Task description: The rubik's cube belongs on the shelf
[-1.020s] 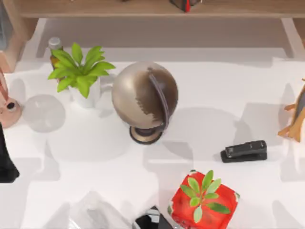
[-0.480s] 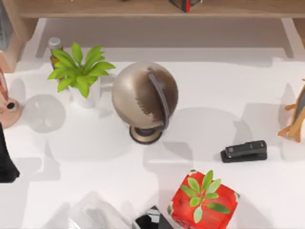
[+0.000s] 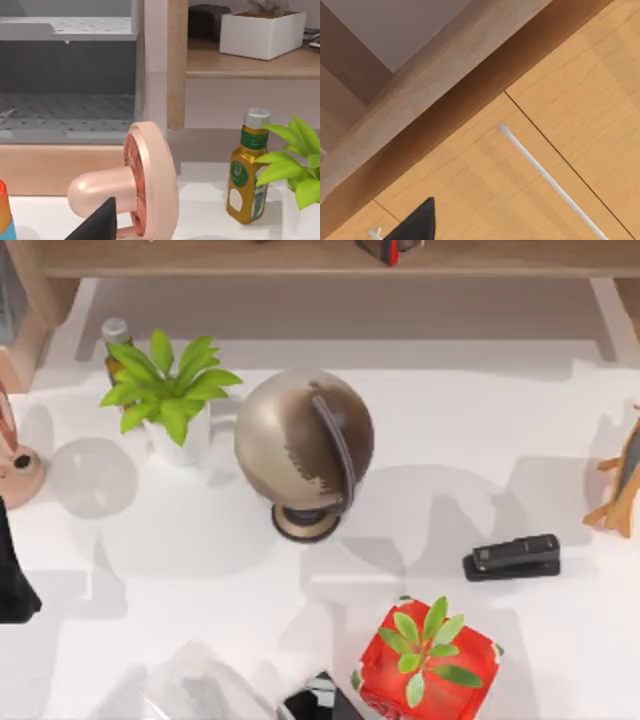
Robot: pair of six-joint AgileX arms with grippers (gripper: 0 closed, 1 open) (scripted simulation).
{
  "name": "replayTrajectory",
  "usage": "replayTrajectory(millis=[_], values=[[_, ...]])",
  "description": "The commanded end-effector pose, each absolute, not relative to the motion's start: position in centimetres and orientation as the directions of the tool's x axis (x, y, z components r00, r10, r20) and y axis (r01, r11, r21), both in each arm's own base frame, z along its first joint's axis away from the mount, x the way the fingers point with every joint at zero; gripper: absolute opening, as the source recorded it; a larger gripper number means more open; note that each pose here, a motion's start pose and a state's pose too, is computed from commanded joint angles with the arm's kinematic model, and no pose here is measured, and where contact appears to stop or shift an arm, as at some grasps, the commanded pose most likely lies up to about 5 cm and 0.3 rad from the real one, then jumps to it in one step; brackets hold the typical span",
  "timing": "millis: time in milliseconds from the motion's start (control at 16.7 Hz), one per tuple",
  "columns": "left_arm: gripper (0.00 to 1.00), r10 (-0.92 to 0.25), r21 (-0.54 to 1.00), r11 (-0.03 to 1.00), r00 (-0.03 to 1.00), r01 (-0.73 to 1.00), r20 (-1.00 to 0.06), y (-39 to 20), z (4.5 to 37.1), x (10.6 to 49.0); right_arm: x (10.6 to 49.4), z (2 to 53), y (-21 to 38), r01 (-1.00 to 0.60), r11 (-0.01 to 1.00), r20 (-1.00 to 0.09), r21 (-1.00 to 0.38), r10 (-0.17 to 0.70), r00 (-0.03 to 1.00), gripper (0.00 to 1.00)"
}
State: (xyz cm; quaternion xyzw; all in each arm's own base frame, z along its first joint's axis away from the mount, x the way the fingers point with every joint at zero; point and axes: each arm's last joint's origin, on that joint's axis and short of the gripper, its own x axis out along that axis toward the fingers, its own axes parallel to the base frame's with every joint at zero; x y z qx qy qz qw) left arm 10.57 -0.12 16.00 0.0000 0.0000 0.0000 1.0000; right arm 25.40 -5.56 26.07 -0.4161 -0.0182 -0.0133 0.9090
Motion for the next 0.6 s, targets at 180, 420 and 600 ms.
replayTrajectory(millis=[180, 420, 600], values=[[1.00, 0.000, 0.000, 1.000, 1.000, 0.000, 0.000, -0.1, 16.0, 10.6, 31.3, 23.8, -8.9, 0.031, 0.477, 0.030, -0.879, -0.010, 0.999, 1.00], [1.00, 0.000, 0.000, 1.000, 1.000, 0.000, 0.000, -0.1, 16.0, 10.6, 37.0, 17.8, -13.5, 0.013, 0.249, 0.010, -0.968, -0.010, 1.000, 1.00], [1.00, 0.000, 0.000, 1.000, 1.000, 0.000, 0.000, -0.1, 16.0, 10.6, 39.2, 13.0, -16.1, 0.001, 0.114, 0.000, -0.993, -0.010, 1.000, 1.00]])
